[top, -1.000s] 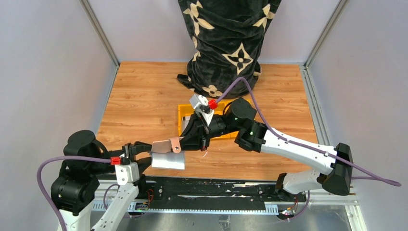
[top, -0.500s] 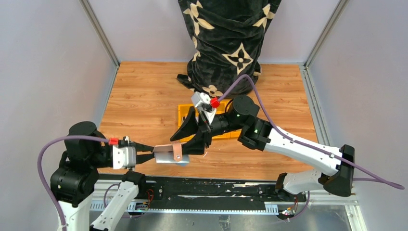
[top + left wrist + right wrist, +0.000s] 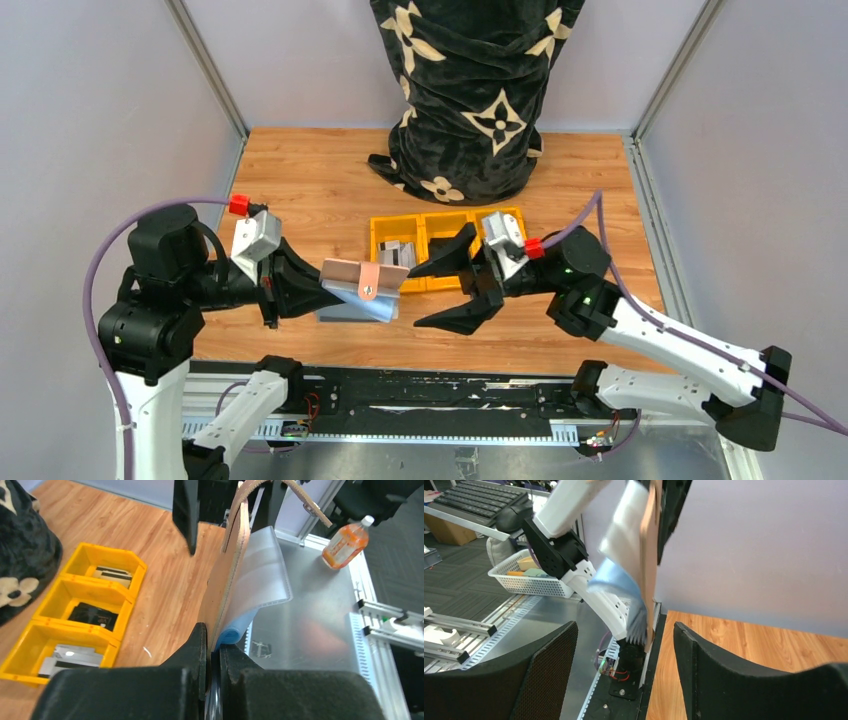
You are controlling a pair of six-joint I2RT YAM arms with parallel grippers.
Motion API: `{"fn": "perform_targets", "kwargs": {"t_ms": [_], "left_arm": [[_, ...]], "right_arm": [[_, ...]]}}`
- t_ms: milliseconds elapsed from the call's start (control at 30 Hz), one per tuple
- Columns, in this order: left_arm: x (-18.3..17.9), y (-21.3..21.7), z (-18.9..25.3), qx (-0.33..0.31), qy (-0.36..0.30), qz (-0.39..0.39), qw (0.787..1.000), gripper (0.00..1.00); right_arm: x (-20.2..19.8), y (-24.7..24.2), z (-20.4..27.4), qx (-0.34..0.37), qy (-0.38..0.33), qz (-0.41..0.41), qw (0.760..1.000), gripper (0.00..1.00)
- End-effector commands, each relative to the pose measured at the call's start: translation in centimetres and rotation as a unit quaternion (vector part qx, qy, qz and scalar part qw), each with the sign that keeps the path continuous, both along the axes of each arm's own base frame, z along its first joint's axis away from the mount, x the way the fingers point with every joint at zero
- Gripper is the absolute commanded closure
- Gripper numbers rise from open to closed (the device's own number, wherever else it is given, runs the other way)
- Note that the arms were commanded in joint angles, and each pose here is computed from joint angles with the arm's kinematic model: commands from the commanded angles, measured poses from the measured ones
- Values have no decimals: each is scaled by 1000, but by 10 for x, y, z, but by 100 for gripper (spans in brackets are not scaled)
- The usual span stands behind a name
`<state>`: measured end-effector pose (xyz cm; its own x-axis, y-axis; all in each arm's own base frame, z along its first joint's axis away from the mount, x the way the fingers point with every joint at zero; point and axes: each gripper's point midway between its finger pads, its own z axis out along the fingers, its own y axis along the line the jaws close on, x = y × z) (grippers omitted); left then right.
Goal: Take the credit cards out of the card holder
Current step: Open the card holder at the center of the board.
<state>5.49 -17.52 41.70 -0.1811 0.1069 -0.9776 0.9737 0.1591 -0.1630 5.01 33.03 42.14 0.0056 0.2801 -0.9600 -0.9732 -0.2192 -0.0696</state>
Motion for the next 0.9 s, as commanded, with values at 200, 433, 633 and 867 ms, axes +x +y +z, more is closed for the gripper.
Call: {"fn": "perform_targets", "kwargs": {"t_ms": [200, 433, 633, 867], "left_arm": [[4, -3, 19, -31, 86, 33, 995, 100], [-3, -2, 12, -33, 83, 29, 996, 100], [-4, -3, 9, -32, 84, 26, 996, 100], [-8, -2, 1, -31, 88, 20, 995, 99]], "right_arm": [[13, 53, -4, 4, 11, -4, 1000, 27], [8, 55, 16, 40, 37, 18, 998, 33], [13, 51, 23, 48, 46, -2, 998, 32], [28, 57, 50, 87, 99, -25, 991, 53]]}}
